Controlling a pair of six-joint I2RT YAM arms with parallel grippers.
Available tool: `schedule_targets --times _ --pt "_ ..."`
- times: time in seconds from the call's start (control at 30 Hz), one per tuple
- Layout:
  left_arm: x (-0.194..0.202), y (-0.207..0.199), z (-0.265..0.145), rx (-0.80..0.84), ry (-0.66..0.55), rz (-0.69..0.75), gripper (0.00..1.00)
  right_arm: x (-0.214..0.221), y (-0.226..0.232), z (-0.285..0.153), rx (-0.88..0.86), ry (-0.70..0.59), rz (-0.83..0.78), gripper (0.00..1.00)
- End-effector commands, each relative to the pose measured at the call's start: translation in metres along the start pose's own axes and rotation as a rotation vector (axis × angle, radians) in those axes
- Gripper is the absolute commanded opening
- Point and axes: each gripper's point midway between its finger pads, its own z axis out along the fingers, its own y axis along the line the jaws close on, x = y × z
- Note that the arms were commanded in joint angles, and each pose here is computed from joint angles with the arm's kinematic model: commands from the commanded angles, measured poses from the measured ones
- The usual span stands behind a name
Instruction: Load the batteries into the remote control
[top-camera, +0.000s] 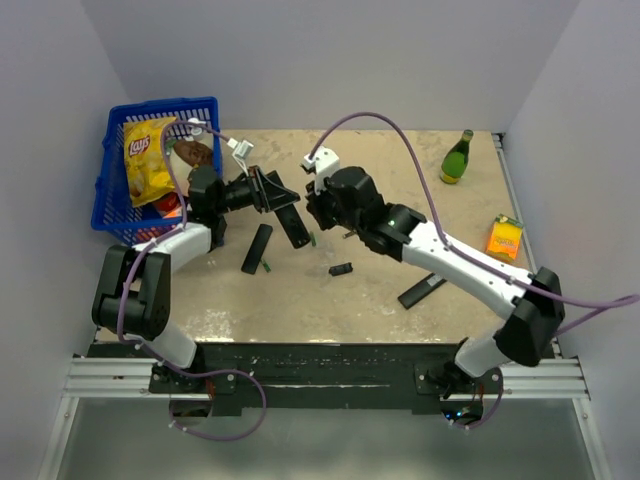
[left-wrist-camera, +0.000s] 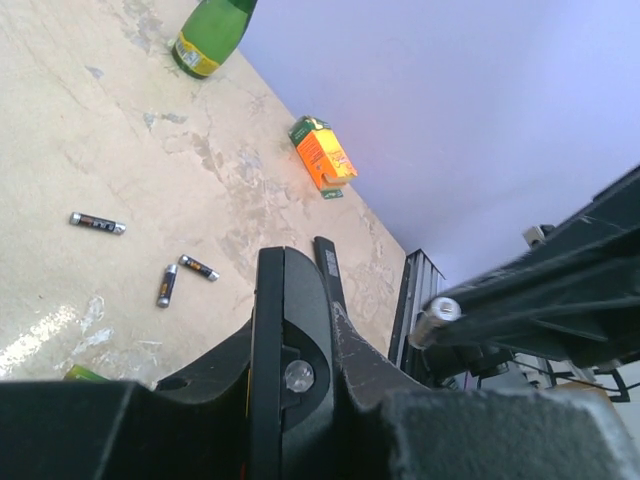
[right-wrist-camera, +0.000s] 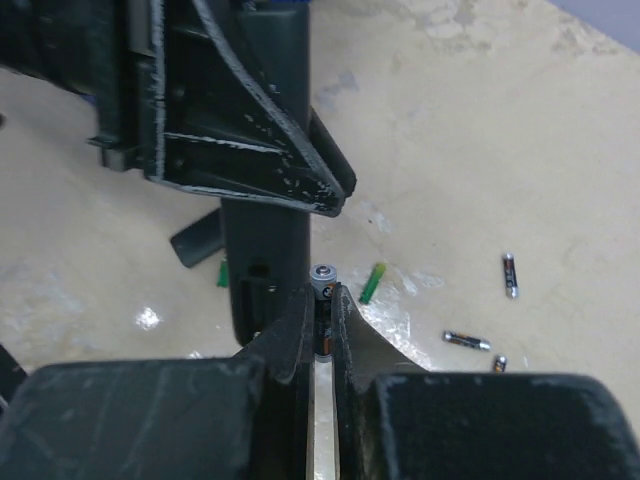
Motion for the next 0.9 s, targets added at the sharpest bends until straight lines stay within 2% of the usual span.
schedule_targets --times 0.0,0.1,0.3,0.43,0.87 --pt "-0.015 -0.017 0.000 0.043 -0.062 0.033 0.00 -0.039 0.011 -0.020 -0.034 -0.254 0.124 0.00" --pt "-0.014 -0.019 -0.001 0.054 -0.073 0.012 0.00 -0.051 0.031 -0.038 -0.121 -0.373 0.150 0.00" --pt "-0.014 -0.022 -0.003 0.067 -0.089 -0.001 0.00 -0.045 0.053 -0.041 -0.203 -0.463 0.147 0.00" --pt "-0.014 -0.021 -0.003 0.064 -0.091 -0.005 0.00 -0.039 0.066 -0.036 -0.236 -0.474 0.118 0.00" --pt "-0.016 -0.022 -0.005 0.055 -0.107 -0.008 0.00 -0.023 0.064 -0.014 -0.115 -0.460 0.052 0.00"
